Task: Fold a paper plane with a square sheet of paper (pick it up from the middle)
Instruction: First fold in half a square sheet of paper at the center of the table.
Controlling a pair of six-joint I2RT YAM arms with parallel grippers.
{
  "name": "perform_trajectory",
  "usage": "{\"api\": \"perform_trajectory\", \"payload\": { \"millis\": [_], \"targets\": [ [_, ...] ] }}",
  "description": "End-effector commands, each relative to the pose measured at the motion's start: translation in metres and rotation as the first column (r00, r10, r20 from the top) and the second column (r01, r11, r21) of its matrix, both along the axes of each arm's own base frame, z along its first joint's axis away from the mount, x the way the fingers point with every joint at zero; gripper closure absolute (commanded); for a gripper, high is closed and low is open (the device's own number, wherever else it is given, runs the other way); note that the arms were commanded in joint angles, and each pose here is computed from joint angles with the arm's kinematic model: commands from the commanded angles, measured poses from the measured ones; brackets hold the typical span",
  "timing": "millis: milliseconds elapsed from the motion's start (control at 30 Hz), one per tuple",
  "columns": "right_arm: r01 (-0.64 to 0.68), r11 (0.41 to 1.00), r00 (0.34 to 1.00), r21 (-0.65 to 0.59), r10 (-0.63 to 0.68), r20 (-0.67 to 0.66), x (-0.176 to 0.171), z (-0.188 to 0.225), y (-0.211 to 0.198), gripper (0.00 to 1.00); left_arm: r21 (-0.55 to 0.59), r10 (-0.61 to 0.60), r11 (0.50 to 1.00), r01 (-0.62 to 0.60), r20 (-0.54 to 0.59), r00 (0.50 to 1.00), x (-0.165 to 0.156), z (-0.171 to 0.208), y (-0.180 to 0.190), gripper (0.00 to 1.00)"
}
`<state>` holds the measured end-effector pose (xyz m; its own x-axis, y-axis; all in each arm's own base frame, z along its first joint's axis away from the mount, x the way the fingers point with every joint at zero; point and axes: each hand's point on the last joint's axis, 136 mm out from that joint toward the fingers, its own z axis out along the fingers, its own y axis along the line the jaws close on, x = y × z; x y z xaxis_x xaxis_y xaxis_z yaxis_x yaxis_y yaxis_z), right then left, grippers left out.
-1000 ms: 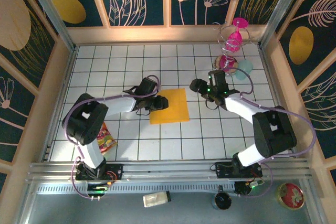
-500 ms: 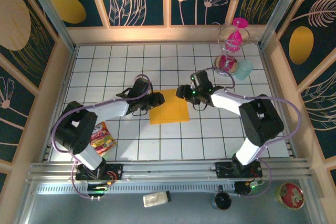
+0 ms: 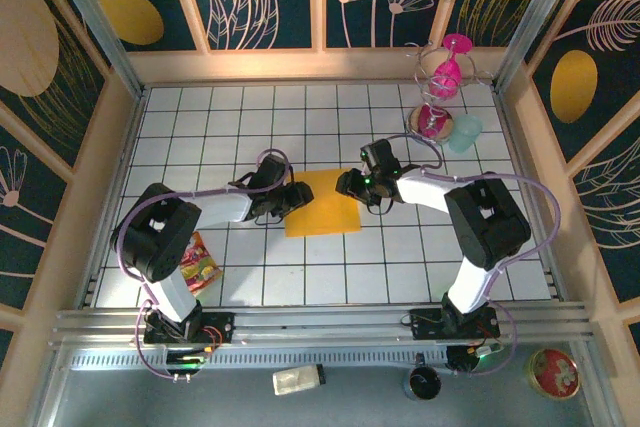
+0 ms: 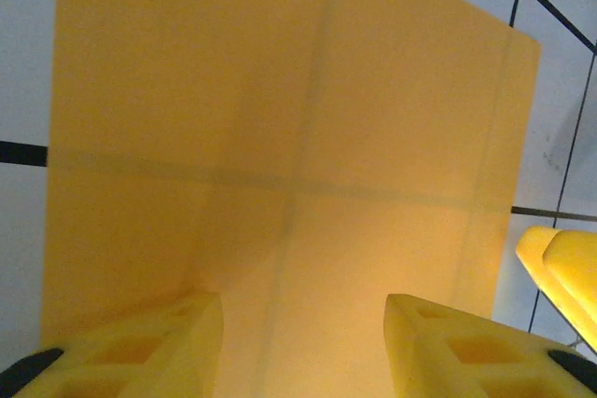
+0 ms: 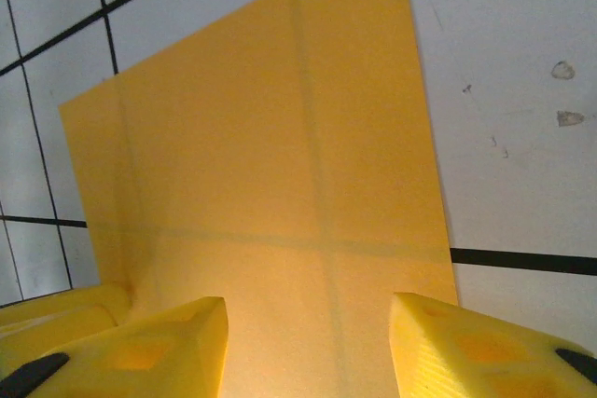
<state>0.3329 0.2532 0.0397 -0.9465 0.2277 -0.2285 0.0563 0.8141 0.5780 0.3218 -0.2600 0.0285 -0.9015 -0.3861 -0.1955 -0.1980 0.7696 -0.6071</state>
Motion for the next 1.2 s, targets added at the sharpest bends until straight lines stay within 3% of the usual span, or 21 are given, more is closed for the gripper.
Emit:
{"api": "perform_trajectory", "payload": {
  "millis": [0,467,967,1167],
  "targets": [
    [-0.034,0.999,0.999,0.020,0.034,-0.005,0.000,0.001,0.010,0.52,0.002,0.039,0.999,-0.039,-0.017,0.999,0.000,-0.011,0.007,0.51],
    [-0.031,0.999,0.998,-0.014,0.030,-0.052,-0.007,-0.018,0.005,0.54,0.021,0.057,0.998,-0.056,-0.040,0.998,-0.007,-0.024,0.013,0.49],
    [-0.071,0.997,0.995,0.021,0.072,-0.071,-0.011,-0.022,0.026,0.63,-0.009,0.100,0.995,-0.101,-0.025,0.995,-0.011,-0.021,0.021,0.57],
    [-0.075,0.995,0.994,0.070,0.080,-0.071,-0.011,-0.022,0.040,0.65,-0.084,0.145,0.986,-0.145,-0.007,0.989,-0.012,-0.011,0.028,0.64]
  ]
}}
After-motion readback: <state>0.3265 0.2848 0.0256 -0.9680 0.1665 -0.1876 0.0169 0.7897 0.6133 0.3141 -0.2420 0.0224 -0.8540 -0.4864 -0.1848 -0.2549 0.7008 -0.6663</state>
